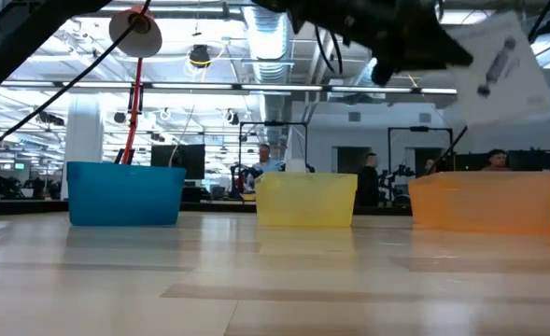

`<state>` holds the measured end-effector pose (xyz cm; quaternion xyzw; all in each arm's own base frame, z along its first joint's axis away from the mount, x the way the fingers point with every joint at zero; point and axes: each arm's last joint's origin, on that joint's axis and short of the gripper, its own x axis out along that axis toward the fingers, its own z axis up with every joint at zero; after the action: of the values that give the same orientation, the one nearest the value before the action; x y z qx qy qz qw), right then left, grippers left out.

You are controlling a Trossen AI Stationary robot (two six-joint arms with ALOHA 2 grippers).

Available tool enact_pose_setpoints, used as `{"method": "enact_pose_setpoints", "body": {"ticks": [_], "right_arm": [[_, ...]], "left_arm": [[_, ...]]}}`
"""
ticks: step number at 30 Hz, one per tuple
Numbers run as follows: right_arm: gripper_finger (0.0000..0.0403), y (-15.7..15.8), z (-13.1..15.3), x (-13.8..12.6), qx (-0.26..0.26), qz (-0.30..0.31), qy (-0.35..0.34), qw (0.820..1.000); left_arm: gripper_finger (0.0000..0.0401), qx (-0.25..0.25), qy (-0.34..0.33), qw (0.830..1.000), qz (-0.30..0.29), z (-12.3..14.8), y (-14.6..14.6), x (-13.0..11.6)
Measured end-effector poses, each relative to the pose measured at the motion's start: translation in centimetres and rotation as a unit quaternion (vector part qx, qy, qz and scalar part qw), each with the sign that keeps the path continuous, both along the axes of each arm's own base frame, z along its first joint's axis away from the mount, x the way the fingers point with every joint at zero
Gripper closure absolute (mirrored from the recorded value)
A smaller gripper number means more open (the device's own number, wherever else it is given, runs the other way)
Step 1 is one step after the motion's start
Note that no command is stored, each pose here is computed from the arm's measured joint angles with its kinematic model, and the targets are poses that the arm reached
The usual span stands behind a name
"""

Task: Pick and place items into bin
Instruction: Put the card reader box into the orange bin

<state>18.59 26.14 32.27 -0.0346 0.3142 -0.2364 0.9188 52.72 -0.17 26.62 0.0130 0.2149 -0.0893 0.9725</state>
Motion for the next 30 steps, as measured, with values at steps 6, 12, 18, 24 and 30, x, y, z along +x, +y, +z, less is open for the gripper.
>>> {"method": "enact_pose_setpoints", "body": {"ticks": [6, 12, 18, 24, 30], "right_arm": [[0.0296, -0.1, 0.5, -0.5, -0.005, 0.015, 0.001, 1.000], [0.0296, 0.1, 0.5, -0.8, -0.011, 0.021, -0.008, 1.000], [0.0296, 0.3, 0.5, -1.1, -0.010, 0.027, -0.008, 1.000], [0.0296, 0.3, 0.5, -1.1, -0.011, 0.027, -0.009, 1.000], [0.0296, 0.2, 0.5, -0.7, -0.005, 0.021, -0.013, 1.000]], "left_arm": [[0.0378, 0.038, -0.021, 0.998, 0.051, 1.2, 2.2, -0.3], [0.0379, 0.007, 0.005, 0.998, 0.063, -3.7, 4.1, 1.4], [0.0379, -0.023, 0.012, 0.996, 0.083, -5.5, 5.5, 1.9], [0.0370, -0.039, 0.045, 0.996, 0.072, -6.4, 5.4, 1.7], [0.0371, -0.033, 0.054, 0.995, 0.079, -7.4, 5.0, 2.0]]}}
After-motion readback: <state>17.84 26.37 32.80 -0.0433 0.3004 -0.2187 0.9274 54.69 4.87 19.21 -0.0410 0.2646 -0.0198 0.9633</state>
